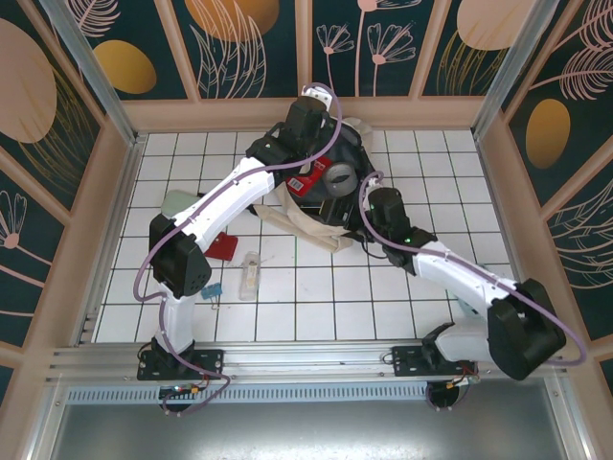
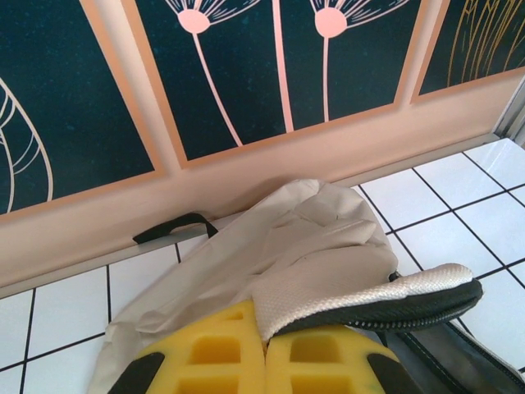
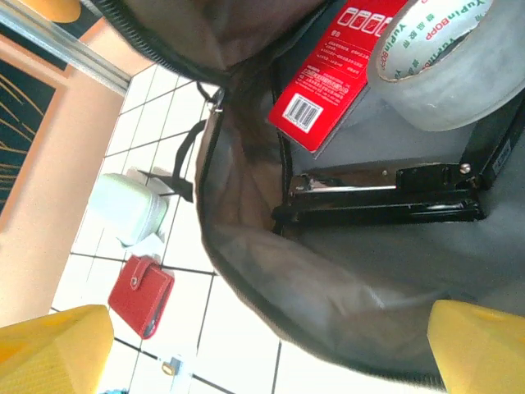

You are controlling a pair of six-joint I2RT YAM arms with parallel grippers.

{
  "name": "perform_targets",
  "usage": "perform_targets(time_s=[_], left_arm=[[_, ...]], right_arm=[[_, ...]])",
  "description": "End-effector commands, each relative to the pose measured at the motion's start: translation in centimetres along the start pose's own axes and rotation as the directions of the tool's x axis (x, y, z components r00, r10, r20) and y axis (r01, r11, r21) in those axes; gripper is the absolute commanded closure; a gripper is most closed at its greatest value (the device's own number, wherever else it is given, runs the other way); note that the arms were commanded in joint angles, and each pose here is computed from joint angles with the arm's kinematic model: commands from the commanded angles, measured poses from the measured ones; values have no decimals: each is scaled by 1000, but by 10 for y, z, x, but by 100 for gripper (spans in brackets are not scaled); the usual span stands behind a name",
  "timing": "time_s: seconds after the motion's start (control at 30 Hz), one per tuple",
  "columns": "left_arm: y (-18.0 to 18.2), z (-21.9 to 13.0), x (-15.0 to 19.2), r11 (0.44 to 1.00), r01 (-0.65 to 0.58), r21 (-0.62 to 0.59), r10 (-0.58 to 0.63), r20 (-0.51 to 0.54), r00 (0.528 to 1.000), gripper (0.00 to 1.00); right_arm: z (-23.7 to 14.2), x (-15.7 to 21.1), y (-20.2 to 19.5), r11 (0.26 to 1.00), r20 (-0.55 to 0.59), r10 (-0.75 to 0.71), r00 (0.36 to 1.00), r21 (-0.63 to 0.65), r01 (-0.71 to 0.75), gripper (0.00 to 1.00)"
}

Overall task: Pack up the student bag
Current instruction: Move the calculator to the middle-right of the table.

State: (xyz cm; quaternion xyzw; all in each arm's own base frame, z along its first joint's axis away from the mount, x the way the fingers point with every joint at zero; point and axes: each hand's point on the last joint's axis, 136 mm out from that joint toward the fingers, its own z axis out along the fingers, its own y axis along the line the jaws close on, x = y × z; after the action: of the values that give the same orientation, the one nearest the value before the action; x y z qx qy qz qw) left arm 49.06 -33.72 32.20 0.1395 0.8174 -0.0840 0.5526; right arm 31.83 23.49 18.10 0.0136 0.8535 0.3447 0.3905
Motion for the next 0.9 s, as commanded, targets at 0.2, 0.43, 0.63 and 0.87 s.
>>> perform_targets(time_s=[0.2,0.43,0.63,0.87], left_arm=[[6,-6,-19,1000,29,-11,-29,65,997,100],[8,-13,-15,1000,9,-8,-8,57,998,100],[6,-23,-15,1000,-7,24,5,73,997,100],[4,-26,-16,999,-9,41,6,72,997,100]], right_arm=[[-11,-44,-24,959,149,-227,963,204,194,1],[-23,-112,-3,926,300,-378,876,106,363,1],[-20,-136,28,854,350,-471,809,-47,518,1],[6,-147,33,804,310,-551,775,-53,593,19]])
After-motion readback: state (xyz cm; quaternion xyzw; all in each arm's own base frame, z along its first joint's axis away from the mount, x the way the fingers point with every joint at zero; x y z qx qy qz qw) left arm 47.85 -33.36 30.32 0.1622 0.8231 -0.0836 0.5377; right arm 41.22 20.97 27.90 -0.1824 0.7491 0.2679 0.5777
